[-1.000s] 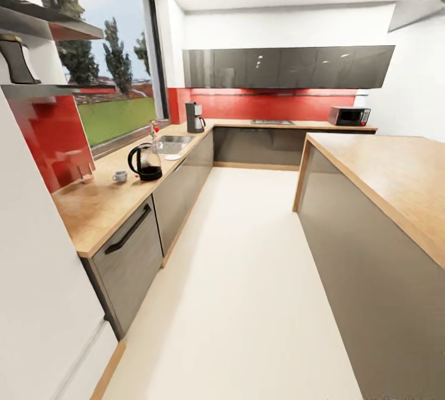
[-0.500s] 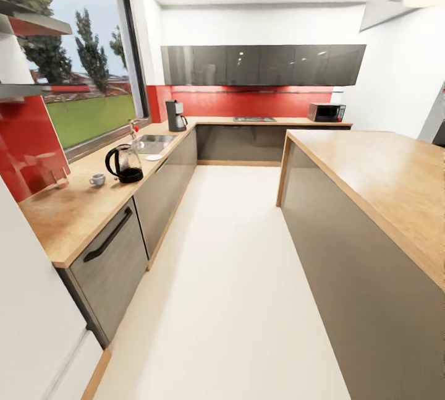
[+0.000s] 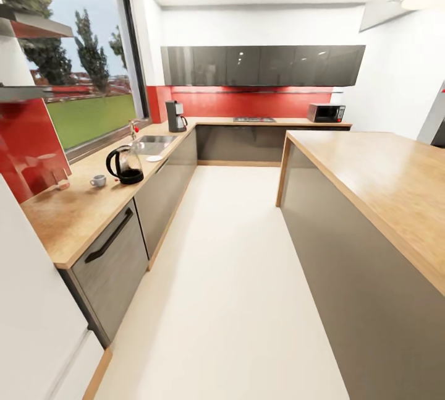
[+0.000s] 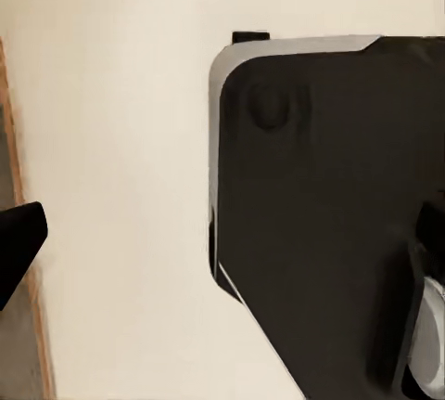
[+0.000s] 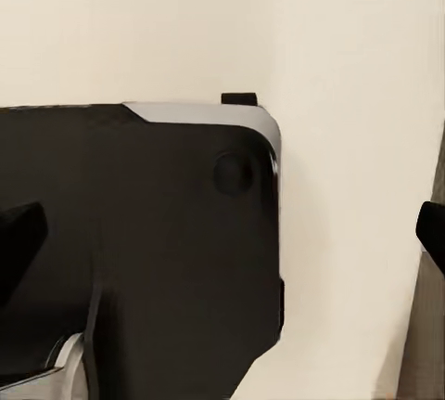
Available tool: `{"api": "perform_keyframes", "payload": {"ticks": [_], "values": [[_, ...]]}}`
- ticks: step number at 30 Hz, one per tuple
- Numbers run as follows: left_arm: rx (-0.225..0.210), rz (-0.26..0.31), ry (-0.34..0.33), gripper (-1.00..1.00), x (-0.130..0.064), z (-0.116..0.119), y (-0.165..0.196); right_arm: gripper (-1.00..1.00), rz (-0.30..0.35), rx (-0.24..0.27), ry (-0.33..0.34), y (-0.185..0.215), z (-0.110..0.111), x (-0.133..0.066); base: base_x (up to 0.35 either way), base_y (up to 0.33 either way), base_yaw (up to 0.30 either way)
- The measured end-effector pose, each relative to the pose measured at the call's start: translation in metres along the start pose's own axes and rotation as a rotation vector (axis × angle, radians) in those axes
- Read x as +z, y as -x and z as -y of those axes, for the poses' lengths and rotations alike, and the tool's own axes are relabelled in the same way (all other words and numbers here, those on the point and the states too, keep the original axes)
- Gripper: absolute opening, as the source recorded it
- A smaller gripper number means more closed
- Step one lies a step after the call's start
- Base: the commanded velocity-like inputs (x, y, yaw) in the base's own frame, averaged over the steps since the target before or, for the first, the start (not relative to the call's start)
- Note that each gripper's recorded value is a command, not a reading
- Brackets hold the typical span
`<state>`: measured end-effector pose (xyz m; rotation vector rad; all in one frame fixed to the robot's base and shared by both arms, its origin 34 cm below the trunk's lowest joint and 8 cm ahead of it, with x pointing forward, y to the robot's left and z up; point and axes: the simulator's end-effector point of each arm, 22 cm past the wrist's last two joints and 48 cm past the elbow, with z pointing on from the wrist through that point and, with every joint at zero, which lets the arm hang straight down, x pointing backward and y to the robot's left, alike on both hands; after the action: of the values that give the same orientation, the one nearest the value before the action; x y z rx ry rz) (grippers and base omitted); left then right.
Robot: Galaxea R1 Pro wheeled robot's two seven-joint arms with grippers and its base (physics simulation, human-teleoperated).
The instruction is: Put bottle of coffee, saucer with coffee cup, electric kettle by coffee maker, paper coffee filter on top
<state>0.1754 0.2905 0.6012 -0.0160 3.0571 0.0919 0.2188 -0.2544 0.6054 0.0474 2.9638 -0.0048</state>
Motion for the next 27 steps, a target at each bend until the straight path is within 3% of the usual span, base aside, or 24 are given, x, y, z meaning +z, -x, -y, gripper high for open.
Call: {"api": "perform_keyframes", "payload": {"ticks": [4,5,6,9,11,14,17,20,21,27], "values": [[-0.001,0.078,0.016,1.0,-0.003,-0.012,0.049,1.0,0.118,-0.005,-0.014,0.056,0.012,-0.006,0.0,0.0,0.0],[-0.002,0.102,0.018,1.0,-0.004,-0.014,0.065,1.0,0.156,-0.005,-0.016,0.073,0.014,-0.009,0.0,0.0,0.0],[-0.005,0.151,0.02,1.0,-0.006,-0.016,0.101,1.0,0.235,-0.006,-0.018,0.109,0.016,-0.017,0.0,0.0,0.0],[-0.019,0.212,0.02,1.0,-0.013,-0.016,0.147,1.0,0.326,-0.004,-0.017,0.142,0.016,-0.029,0.0,0.0,0.0],[-0.046,0.249,0.02,1.0,-0.018,-0.018,0.175,1.0,0.389,-0.004,-0.017,0.16,0.016,-0.037,0.0,0.0,0.0],[-0.122,0.31,0.021,1.0,-0.029,-0.025,0.219,1.0,0.494,-0.004,-0.016,0.186,0.015,-0.051,0.0,0.0,0.0],[-0.185,0.34,0.019,1.0,-0.036,-0.031,0.238,1.0,0.529,-0.006,-0.016,0.192,0.016,-0.057,0.0,0.0,0.0],[-0.188,0.352,0.022,1.0,-0.039,-0.033,0.238,1.0,0.535,-0.008,-0.016,0.192,0.016,-0.059,0.0,0.0,0.0],[-0.189,0.403,0.037,1.0,-0.042,-0.042,0.239,1.0,0.521,-0.008,-0.017,0.185,0.016,-0.057,0.0,0.0,0.0],[-0.188,0.428,0.046,1.0,-0.044,-0.046,0.238,1.0,0.486,-0.008,-0.019,0.169,0.017,-0.053,0.0,0.0,0.0]]}}
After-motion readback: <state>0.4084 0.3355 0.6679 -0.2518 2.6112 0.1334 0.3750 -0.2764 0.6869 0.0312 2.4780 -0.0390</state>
